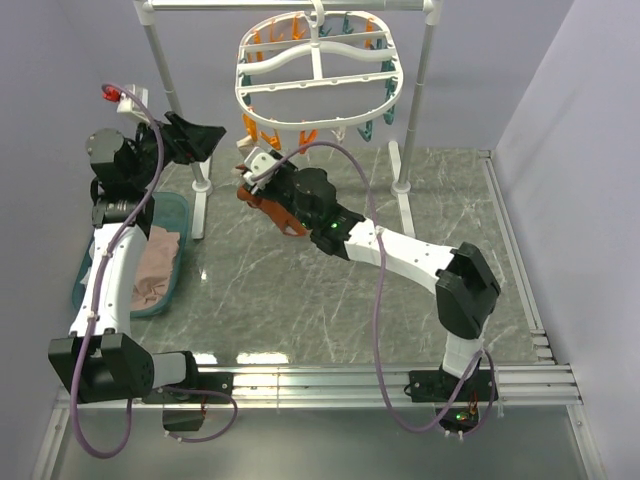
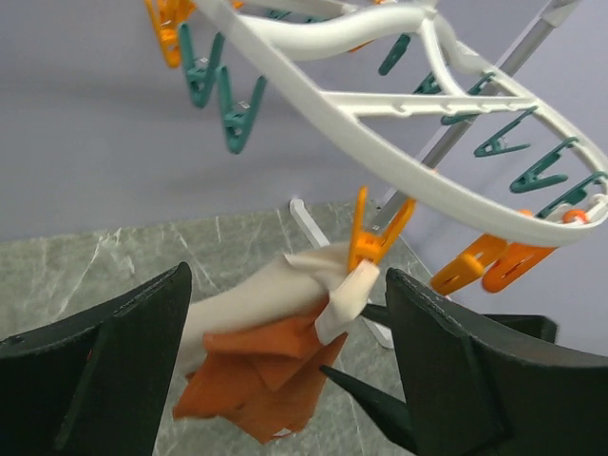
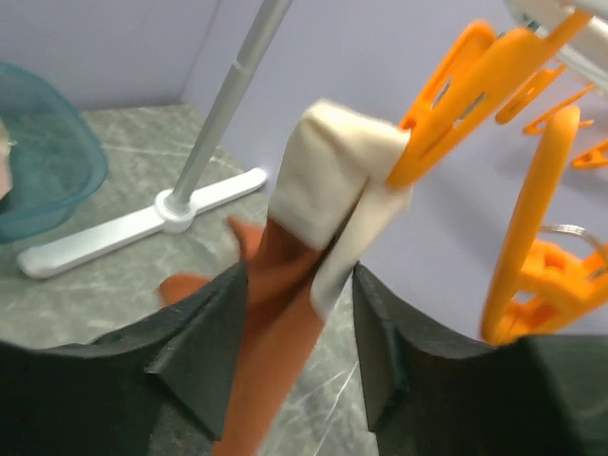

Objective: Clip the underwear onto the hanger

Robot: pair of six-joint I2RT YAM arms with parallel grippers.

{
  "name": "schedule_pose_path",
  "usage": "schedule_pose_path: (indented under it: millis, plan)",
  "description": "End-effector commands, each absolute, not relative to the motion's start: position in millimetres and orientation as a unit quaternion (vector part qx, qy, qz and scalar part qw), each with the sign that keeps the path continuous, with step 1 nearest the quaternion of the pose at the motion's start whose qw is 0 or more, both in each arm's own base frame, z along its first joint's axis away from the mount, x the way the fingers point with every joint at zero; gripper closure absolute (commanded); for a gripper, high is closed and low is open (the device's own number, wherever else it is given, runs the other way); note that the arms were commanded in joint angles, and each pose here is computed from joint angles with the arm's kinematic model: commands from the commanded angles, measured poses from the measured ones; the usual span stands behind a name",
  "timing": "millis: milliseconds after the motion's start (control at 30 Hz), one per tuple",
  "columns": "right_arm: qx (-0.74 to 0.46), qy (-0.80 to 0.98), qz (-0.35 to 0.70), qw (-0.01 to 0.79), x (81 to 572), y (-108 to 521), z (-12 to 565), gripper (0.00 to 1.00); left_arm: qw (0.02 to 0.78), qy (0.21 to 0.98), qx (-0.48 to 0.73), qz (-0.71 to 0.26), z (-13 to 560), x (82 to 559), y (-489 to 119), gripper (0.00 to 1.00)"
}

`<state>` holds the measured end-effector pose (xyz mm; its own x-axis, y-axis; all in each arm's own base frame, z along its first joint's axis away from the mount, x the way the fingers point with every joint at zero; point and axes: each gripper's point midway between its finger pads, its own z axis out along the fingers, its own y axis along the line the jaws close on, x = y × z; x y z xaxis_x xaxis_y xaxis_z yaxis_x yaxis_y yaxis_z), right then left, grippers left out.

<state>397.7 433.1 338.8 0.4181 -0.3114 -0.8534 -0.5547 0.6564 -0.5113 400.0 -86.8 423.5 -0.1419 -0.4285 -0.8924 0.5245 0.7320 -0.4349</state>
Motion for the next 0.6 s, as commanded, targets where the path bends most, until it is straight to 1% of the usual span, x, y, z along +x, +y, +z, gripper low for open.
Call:
schedule_pose_path:
  millis: [0, 33, 67, 167, 200, 233, 267, 367, 400, 433, 467, 533, 567]
  plan:
    - [-0.390, 0.531, 0.115, 0.743, 379, 415, 364, 0.44, 0.644, 0.668, 0.026, -0.372, 415, 388, -83, 0.12]
    - [-0.390, 0.529, 0.120, 0.744, 373, 411, 370, 0.43, 0.642, 0.671, 0.024, -0.371, 412, 387, -82, 0.12]
    - [-0.402, 0.541, 0.129, 0.728, 368, 411, 357, 0.40, 0.637, 0.675, 0.021, -0.372, 406, 386, -81, 0.12]
    - [-0.412, 0.547, 0.149, 0.713, 354, 405, 355, 0.36, 0.623, 0.689, 0.016, -0.368, 391, 384, -78, 0.12]
    - [-0.424, 0.560, 0.159, 0.693, 347, 404, 339, 0.31, 0.620, 0.695, 0.017, -0.364, 384, 384, -78, 0.12]
    - [-0.422, 0.564, 0.162, 0.691, 343, 398, 343, 0.30, 0.618, 0.697, 0.018, -0.362, 381, 383, -78, 0.12]
    - [-0.431, 0.577, 0.177, 0.671, 335, 398, 330, 0.29, 0.615, 0.700, 0.020, -0.362, 378, 382, -78, 0.12]
    - [-0.432, 0.592, 0.197, 0.651, 320, 390, 326, 0.28, 0.601, 0.713, 0.023, -0.360, 364, 377, -79, 0.12]
    - [-0.437, 0.606, 0.195, 0.635, 316, 386, 309, 0.28, 0.591, 0.720, 0.027, -0.363, 355, 374, -81, 0.12]
    - [-0.433, 0.608, 0.198, 0.635, 313, 379, 312, 0.27, 0.586, 0.723, 0.031, -0.364, 350, 373, -82, 0.12]
    - [-0.431, 0.622, 0.202, 0.622, 309, 374, 299, 0.27, 0.584, 0.725, 0.034, -0.364, 348, 370, -83, 0.12]
    - [-0.427, 0.641, 0.208, 0.602, 302, 362, 288, 0.27, 0.563, 0.736, 0.044, -0.372, 334, 364, -88, 0.11]
    - [-0.420, 0.652, 0.217, 0.593, 299, 358, 282, 0.27, 0.557, 0.740, 0.047, -0.374, 330, 361, -89, 0.08]
